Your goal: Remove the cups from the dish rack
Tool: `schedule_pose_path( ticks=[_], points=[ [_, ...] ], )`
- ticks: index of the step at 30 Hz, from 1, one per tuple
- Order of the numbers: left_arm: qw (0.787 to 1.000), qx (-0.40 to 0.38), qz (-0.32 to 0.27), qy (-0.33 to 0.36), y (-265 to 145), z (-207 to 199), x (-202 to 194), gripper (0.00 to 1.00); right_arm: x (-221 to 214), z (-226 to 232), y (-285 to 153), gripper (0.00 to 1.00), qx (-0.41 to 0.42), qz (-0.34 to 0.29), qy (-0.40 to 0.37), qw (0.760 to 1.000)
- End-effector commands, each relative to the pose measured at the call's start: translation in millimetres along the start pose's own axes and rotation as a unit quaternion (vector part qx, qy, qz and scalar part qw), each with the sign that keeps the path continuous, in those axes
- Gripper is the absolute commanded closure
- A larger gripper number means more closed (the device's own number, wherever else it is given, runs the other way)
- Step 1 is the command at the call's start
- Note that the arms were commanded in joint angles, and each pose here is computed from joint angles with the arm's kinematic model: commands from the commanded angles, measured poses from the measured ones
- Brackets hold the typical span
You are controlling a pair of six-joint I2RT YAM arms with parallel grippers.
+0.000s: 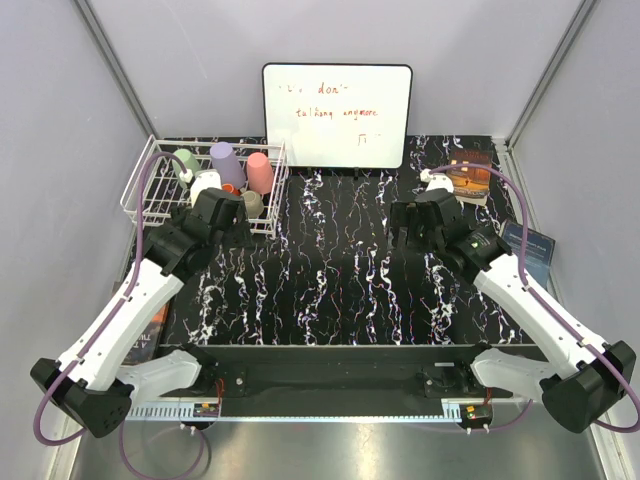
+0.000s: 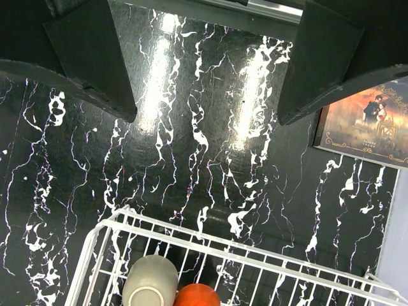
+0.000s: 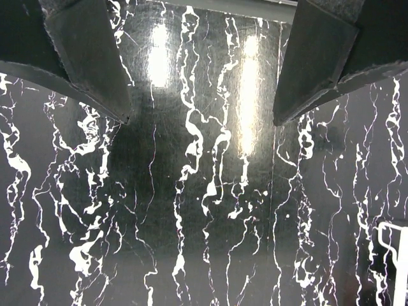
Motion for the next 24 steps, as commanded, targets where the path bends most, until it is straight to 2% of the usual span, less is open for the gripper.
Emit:
schedule_pose_path(
  ticks=[1, 7, 11, 14, 16, 20, 22, 23, 24],
  points=[
    [1.0, 0.0, -0.028, -0.012, -10, 3, 13, 0.01, 13, 1, 3, 0.0, -0.01, -0.038, -0.001, 0.999],
    [0.999, 0.007, -0.034, -0.008, -11, 6, 14, 0.01, 12, 5, 7, 0.0, -0.015, -0.033, 0.037, 0.999],
    [1.0, -0.002, -0.026, -0.005, -9, 3, 12, 0.01, 10, 20, 9, 0.0, 0.052, -0.031, 0.058, 0.996],
    [1.0, -0.008, -0.02, -0.003, -6, 0, 9, 0.01, 13, 36, 19, 0.0, 0.082, 0.005, 0.052, 0.995],
    [1.0, -0.009, -0.015, 0.002, -4, -1, 8, 0.01, 22, 47, 27, 0.0, 0.091, 0.016, 0.044, 0.995],
    [1.0, -0.002, -0.005, 0.004, 1, -2, 3, 0.01, 56, 73, 38, 0.04, 0.12, -0.013, 0.039, 0.992],
    [1.0, -0.002, -0.002, 0.004, 2, -3, 0, 0.01, 60, 89, 57, 0.05, 0.125, 0.005, 0.029, 0.992],
    [1.0, -0.002, -0.001, 0.003, 2, -3, 0, 0.01, 78, 103, 53, 0.05, 0.142, -0.011, 0.03, 0.989],
    [1.0, -0.003, -0.001, 0.002, 2, -3, 0, 0.01, 74, 113, 70, 0.04, 0.137, 0.008, 0.02, 0.99]
  ],
)
Point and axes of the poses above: each gripper's point midway between its finger pads, its own y axis out along the fingers, its own z axis along the line the jaws close on, x = y × z, the point moved 7 cm from there along -y, back along the fingers, and after that the axes turned 5 degrees about y, right-handed, at the moved point
